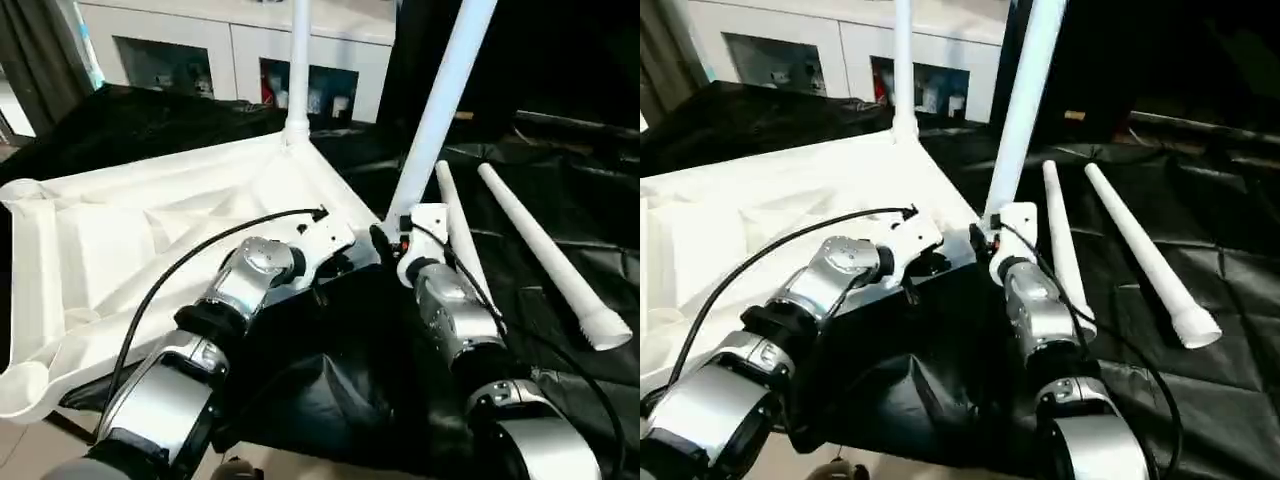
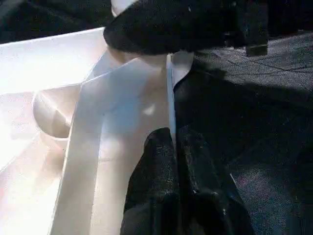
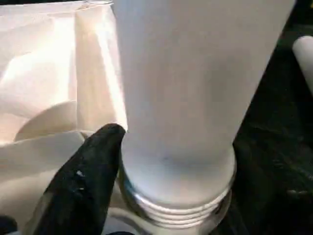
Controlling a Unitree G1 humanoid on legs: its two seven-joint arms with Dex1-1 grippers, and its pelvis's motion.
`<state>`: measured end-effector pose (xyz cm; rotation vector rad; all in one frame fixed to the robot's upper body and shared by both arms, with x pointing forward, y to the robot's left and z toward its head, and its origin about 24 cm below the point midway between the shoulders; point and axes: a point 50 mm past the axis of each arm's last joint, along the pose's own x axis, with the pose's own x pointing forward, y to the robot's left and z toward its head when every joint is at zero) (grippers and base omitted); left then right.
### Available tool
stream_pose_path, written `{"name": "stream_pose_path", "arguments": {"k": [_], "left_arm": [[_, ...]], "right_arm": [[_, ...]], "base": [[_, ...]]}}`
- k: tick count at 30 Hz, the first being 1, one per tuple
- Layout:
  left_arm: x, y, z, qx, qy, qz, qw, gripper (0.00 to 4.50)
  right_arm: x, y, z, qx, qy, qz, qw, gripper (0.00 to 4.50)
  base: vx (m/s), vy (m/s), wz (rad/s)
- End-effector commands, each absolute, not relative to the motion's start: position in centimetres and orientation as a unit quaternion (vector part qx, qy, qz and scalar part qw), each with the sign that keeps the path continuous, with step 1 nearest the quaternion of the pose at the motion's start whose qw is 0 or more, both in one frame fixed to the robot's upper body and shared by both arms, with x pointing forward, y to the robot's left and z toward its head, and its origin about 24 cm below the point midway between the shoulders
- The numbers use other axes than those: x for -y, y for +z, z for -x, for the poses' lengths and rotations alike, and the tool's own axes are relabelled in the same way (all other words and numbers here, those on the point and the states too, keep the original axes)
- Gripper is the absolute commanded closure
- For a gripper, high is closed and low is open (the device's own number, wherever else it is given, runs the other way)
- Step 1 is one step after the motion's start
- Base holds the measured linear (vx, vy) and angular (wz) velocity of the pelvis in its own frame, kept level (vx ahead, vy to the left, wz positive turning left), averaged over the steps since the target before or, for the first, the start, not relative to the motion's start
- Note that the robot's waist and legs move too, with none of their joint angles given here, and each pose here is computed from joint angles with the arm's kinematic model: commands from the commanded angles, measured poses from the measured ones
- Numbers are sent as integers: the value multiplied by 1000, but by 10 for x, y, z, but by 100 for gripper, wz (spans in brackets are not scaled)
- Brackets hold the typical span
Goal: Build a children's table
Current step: Rotate leg to tighten
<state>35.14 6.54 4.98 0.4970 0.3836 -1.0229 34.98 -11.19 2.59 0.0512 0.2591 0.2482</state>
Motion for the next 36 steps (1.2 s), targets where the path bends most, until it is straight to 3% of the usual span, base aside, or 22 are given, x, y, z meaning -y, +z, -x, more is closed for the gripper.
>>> {"name": "stream_pose_path", "arguments": {"k": [1, 6, 13, 19, 23, 24, 31, 36], "left_arm": [[-54, 51, -350, -160, -492, -225, 826, 450], [-80, 48, -344, -163, -532, -224, 800, 450], [-102, 49, -332, -164, -596, -214, 756, 450], [-115, 53, -318, -166, -652, -190, 715, 450], [-119, 54, -314, -170, -663, -186, 705, 450], [-120, 54, -314, -171, -664, -186, 704, 450], [-128, 54, -314, -176, -655, -195, 709, 450], [-127, 53, -317, -179, -635, -204, 724, 450]], "right_arm": [[97, 12, -340, -157, 179, -18, 971, 90], [126, 26, -337, -126, 294, 5, 948, 90], [146, 34, -325, -139, 415, 26, 899, 90], [152, 39, -320, -146, 474, 25, 868, 90], [151, 39, -318, -150, 481, 23, 863, 90], [151, 38, -318, -151, 483, 22, 862, 115], [146, 36, -313, -156, 498, 15, 853, 162], [142, 34, -312, -152, 488, -1, 859, 172]], "base": [[0, 0, 0], [0, 0, 0], [0, 0, 0], [0, 0, 0], [0, 0, 0], [0, 0, 0], [0, 0, 0], [0, 0, 0]]}}
